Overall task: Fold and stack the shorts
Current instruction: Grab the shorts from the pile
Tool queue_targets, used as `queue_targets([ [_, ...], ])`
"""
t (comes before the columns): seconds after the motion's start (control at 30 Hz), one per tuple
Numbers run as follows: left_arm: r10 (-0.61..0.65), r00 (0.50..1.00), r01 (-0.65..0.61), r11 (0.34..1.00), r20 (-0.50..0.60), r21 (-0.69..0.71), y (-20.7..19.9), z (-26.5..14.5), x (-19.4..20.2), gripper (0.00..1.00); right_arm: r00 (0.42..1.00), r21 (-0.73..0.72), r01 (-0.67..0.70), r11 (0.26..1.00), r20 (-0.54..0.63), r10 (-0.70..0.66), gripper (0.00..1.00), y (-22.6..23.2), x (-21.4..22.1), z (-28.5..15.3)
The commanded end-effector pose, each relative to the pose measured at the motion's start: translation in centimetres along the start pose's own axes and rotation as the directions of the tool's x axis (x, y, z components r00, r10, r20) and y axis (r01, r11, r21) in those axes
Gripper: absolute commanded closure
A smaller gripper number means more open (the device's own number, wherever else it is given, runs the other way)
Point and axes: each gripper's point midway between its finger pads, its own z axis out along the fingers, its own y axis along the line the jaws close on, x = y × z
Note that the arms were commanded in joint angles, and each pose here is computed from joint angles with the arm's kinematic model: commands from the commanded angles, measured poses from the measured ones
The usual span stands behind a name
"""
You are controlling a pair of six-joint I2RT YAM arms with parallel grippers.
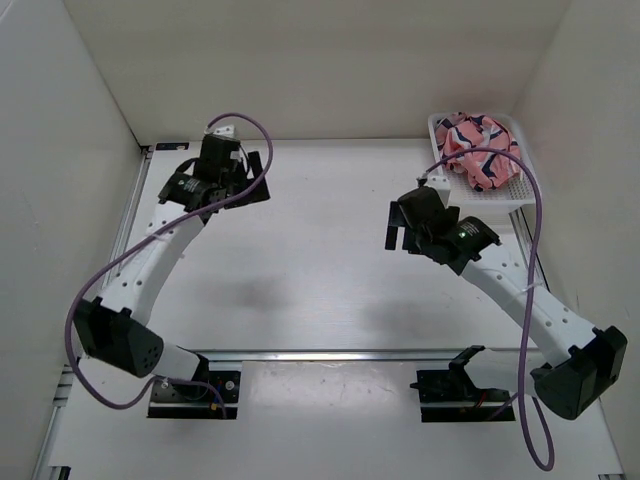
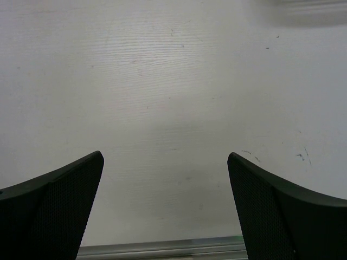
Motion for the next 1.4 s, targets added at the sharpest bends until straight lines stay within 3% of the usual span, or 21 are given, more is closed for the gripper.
queue_targets([
  [0.0, -0.008, 0.988, -0.012, 0.992, 0.152, 0.129, -1.0, -5.1, -4.1, 0.00, 0.998, 0.025, -0.050, 0.998, 0.035, 0.049, 0.00, -1.1, -0.2, -0.9],
  [0.1, -0.018, 0.968, -0.014, 0.992, 0.252, 0.126, -0.3, -8.2, -5.9, 0.00, 0.995, 0.027, -0.076, 0.997, 0.067, 0.074, 0.00, -1.5, -0.7, -1.5],
  [0.23, 0.015, 0.934, -0.061, 0.991, 0.356, 0.119, 1.1, -11.9, -7.3, 0.00, 0.982, 0.156, -0.160, 0.975, 0.131, 0.140, 0.00, -4.3, -1.7, -1.5],
  [0.4, 0.033, 0.897, -0.084, 0.992, 0.441, 0.096, 3.9, -15.3, -8.2, 0.00, 0.969, 0.143, -0.241, 0.960, 0.083, 0.231, 0.00, -7.7, -6.1, 1.1],
  [0.47, 0.007, 0.905, -0.065, 0.990, 0.425, 0.122, 5.1, -14.9, -8.3, 0.00, 0.950, 0.141, -0.310, 0.940, 0.086, 0.301, 0.00, -9.8, -8.1, 2.9],
  [0.5, -0.009, 0.920, -0.083, 0.972, 0.391, 0.219, 3.7, -14.8, -7.8, 0.00, 0.942, 0.110, -0.327, 0.939, 0.112, 0.315, 0.00, -10.2, -10.0, 2.9],
  [0.6, -0.067, 0.954, -0.020, 0.958, 0.292, 0.285, 4.1, -11.8, -6.8, 0.00, 0.926, 0.082, -0.369, 0.926, 0.118, 0.358, 0.00, -12.5, -13.7, 5.1],
  [0.73, -0.132, 0.970, 0.077, 0.963, 0.203, 0.259, 5.3, -7.7, -5.7, 0.00, 0.913, 0.148, -0.407, 0.901, 0.069, 0.402, 0.00, -16.0, -16.0, 11.1],
  [0.93, -0.105, 0.972, 0.063, 0.978, 0.210, 0.199, 6.6, -6.2, -6.4, 0.00, 0.891, 0.187, -0.449, 0.874, 0.023, 0.453, 0.00, -19.1, -17.6, 20.3],
  [1.0, -0.094, 0.971, 0.055, 0.983, 0.219, 0.177, 7.0, -6.0, -6.7, 0.00, 0.887, 0.172, -0.462, 0.870, 0.079, 0.455, 0.00, -20.0, -20.0, 21.7],
  [1.23, -0.096, 0.983, 0.068, 0.982, 0.158, 0.175, 7.0, -3.7, -6.0, 0.00, 0.862, 0.153, -0.504, 0.850, 0.150, 0.485, 0.00, -22.2, -21.0, 31.1],
  [1.3, -0.088, 0.987, 0.063, 0.982, 0.135, 0.177, 7.0, -2.9, -5.6, 0.00, 0.850, 0.142, -0.521, 0.842, 0.169, 0.498, 0.20, -22.3, -21.0, 32.8],
  [1.33, -0.076, 0.988, 0.051, 0.983, 0.137, 0.175, 7.1, -2.9, -5.6, 0.00, 0.841, 0.150, -0.534, 0.832, 0.198, 0.504, 0.46, -22.7, -21.5, 32.8],
  [1.37, -0.077, 0.988, 0.055, 0.986, 0.132, 0.160, 7.4, -2.6, -5.4, 0.00, 0.834, 0.142, -0.543, 0.828, 0.212, 0.510, 0.59, -22.7, -21.9, 32.8],
])
